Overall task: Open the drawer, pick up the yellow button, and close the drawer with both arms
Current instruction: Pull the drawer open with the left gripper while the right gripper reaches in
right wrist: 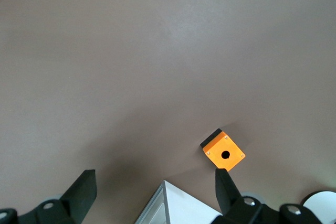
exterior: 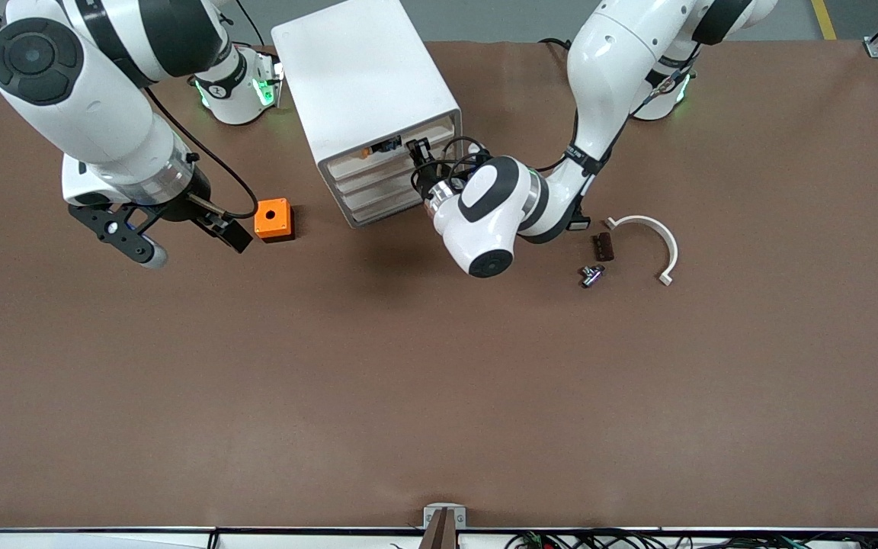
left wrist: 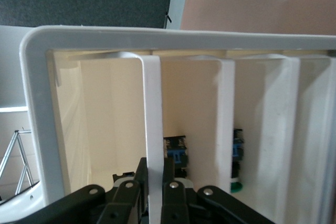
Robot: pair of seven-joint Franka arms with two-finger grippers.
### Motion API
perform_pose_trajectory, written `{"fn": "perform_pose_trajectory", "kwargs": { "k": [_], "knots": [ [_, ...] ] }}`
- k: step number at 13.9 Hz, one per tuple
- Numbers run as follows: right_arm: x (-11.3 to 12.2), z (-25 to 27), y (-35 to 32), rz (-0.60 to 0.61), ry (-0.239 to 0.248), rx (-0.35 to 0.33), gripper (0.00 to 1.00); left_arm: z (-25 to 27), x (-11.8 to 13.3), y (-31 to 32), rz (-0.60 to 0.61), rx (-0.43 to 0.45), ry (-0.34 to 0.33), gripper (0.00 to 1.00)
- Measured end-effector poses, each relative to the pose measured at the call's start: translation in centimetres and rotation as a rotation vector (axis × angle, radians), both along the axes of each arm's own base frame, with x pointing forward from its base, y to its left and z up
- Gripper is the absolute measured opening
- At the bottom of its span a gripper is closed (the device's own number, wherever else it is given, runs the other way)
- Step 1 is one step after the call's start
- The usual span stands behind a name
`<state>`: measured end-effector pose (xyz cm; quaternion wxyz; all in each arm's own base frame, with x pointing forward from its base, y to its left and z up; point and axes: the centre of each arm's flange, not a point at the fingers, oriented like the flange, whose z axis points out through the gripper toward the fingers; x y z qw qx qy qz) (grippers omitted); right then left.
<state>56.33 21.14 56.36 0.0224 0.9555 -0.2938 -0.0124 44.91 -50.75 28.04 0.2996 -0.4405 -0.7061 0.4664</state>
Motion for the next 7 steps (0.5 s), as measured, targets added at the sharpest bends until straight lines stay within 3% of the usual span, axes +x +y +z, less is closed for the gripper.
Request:
{"fn": "perform_pose_trajectory", "kwargs": {
  "k": [4, 7],
  "knots": [
    [-0.5, -0.4, 1.7, -0.030, 0.004, -0.001, 1.00, 0.3, 6.4, 6.1, 0.130, -0.001, -0.020, 0.13],
    [-2.1, -1.1, 6.4, -0.103, 0.004, -0.003, 1.00, 0.3, 10.2, 10.2, 0.212, -0.038, -0.046, 0.13]
  ]
}}
